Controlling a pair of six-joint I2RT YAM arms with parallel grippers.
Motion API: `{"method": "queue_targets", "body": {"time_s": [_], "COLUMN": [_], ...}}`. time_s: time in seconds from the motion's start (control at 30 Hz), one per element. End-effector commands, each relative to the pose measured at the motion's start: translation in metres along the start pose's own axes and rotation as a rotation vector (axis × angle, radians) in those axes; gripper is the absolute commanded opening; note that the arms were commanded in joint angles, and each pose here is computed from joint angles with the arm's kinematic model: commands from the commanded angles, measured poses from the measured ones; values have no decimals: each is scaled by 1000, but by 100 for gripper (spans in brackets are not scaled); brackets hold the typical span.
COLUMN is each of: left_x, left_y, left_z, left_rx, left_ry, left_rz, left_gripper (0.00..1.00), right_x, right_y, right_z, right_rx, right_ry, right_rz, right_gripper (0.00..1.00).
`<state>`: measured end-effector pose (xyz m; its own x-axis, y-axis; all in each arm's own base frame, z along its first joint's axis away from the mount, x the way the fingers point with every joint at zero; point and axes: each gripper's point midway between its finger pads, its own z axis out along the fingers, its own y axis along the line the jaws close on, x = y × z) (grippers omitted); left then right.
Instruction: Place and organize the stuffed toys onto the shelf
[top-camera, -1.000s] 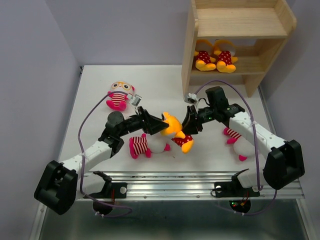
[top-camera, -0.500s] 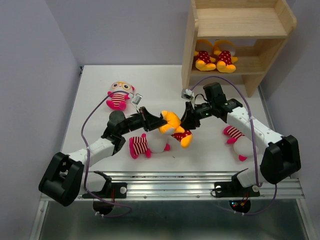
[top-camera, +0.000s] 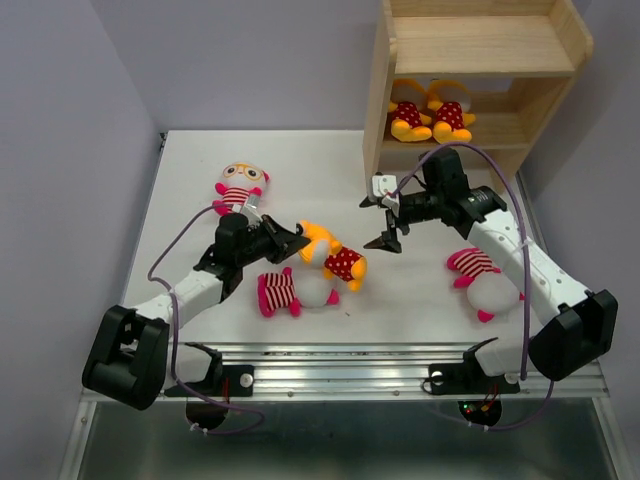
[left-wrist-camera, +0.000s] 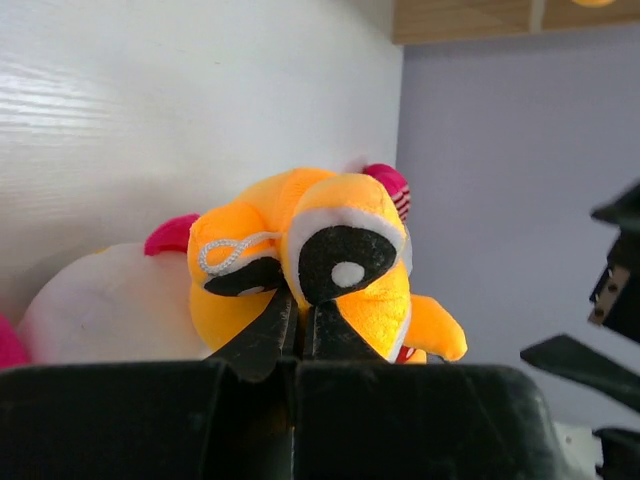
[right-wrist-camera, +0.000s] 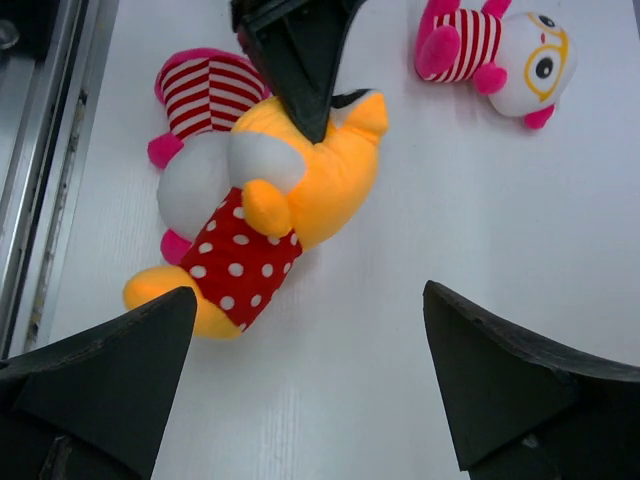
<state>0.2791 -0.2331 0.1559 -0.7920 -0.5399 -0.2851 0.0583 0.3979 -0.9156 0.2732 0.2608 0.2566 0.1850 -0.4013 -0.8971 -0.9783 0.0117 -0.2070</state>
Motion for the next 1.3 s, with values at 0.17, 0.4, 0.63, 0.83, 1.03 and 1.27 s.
{"method": "queue_targets", "body": {"time_s": [0.17,0.4,0.63,0.83,1.03,1.27], "left_x": [-28,-31,-28,-29,-22,-23], "left_y": [7,19,19,13,18,11], "left_z": [12,24,31,32,32,31], "left_rx": [-226,-306,-290,-269,-262,-231], "left_ry": [-66,-58,-52,-39,-19,-18], "left_rz": [-248,-364,-475,-479,-497,-495], "left_gripper": [0,0,0,0,0,0], "right_x": [3,14,29,42,63,83], "right_y": [58,75,85,55,29,24], "right_z": [1,18,50,59,60,61], "right_rx": [-202,-146,14,182,358,415], "right_ry": [51,110,213,290,342,375], "right_rz": [-407,-507,-632,-655,-716,-751], "right_gripper": [100,100,100,100,100,100]}}
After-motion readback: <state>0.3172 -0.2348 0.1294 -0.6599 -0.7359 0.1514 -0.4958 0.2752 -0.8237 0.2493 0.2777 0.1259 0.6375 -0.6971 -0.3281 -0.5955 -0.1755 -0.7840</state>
